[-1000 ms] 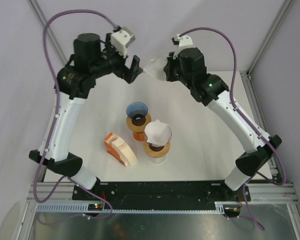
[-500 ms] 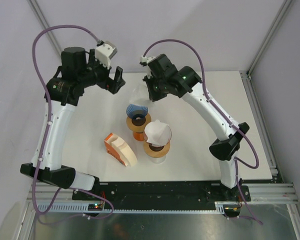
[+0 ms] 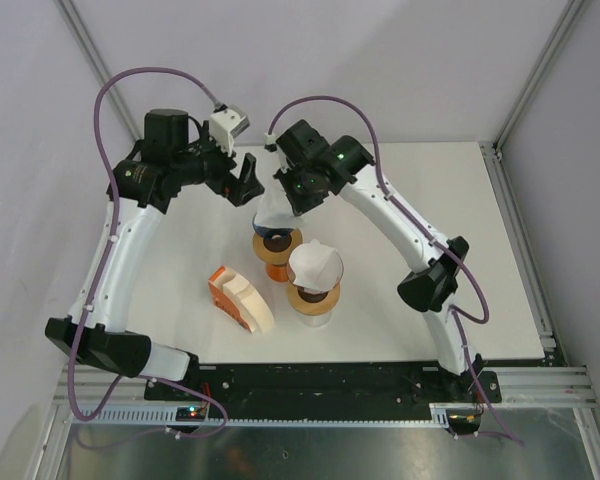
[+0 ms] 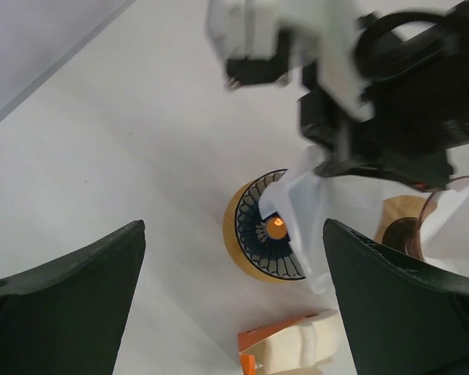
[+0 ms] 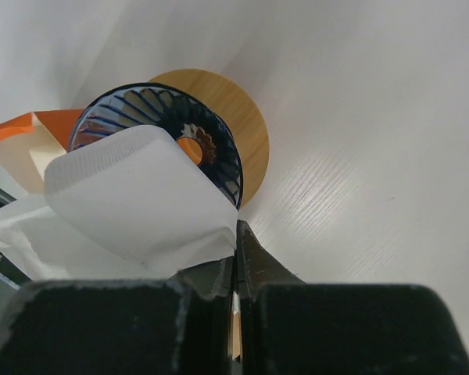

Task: Place the coffee filter in the dripper
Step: Place the coffee filter in the coffee dripper.

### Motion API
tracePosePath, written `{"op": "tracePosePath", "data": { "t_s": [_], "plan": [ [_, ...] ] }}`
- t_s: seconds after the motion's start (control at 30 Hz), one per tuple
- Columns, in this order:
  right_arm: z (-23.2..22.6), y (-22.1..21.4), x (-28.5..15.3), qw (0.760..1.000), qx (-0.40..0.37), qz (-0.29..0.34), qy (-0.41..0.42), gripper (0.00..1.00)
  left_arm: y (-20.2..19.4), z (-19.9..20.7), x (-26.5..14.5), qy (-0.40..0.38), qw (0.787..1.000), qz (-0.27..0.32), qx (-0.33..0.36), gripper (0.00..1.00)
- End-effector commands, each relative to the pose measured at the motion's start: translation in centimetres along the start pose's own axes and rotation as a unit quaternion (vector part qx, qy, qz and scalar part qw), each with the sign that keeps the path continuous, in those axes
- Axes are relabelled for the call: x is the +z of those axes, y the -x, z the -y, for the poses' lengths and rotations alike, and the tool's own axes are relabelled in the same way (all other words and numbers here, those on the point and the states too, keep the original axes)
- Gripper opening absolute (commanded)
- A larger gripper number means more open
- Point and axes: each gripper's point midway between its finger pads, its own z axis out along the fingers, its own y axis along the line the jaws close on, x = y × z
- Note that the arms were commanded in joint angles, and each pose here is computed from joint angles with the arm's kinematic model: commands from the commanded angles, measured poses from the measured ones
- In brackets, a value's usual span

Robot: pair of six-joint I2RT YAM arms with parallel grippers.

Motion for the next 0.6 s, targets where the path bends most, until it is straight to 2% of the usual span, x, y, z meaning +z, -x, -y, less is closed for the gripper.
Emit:
{"op": "tracePosePath", "data": {
  "t_s": [0.0, 0.23, 0.43, 0.5, 0.57],
  "plan": [
    [-0.7, 0.8, 0.2, 1.000, -0.009, 0.009, 0.022, 0.00, 1.3, 1.5, -0.4, -0.040, 0.999, 0.030, 0.004, 1.00],
    [-1.1, 0.5, 0.8, 1.000, -0.009, 0.003, 0.027, 0.00, -1.0, 2.4, 0.9, -0.067, 0.998, 0.005, -0.001, 1.00],
    [-1.0, 0.7, 0.3, 1.000, -0.011, 0.009, 0.021, 0.00, -2.6, 1.7, 2.5, -0.039, 0.999, -0.023, 0.013, 0.97],
    [-1.0, 0.7, 0.1, 1.000, -0.012, 0.012, 0.019, 0.00, -2.8, 1.7, 2.8, -0.037, 0.999, -0.027, 0.018, 0.88],
    [-1.0, 0.8, 0.0, 1.000, -0.012, 0.014, 0.018, 0.00, -3.1, 1.9, 3.1, -0.042, 0.998, -0.031, 0.018, 0.67]
  ]
}}
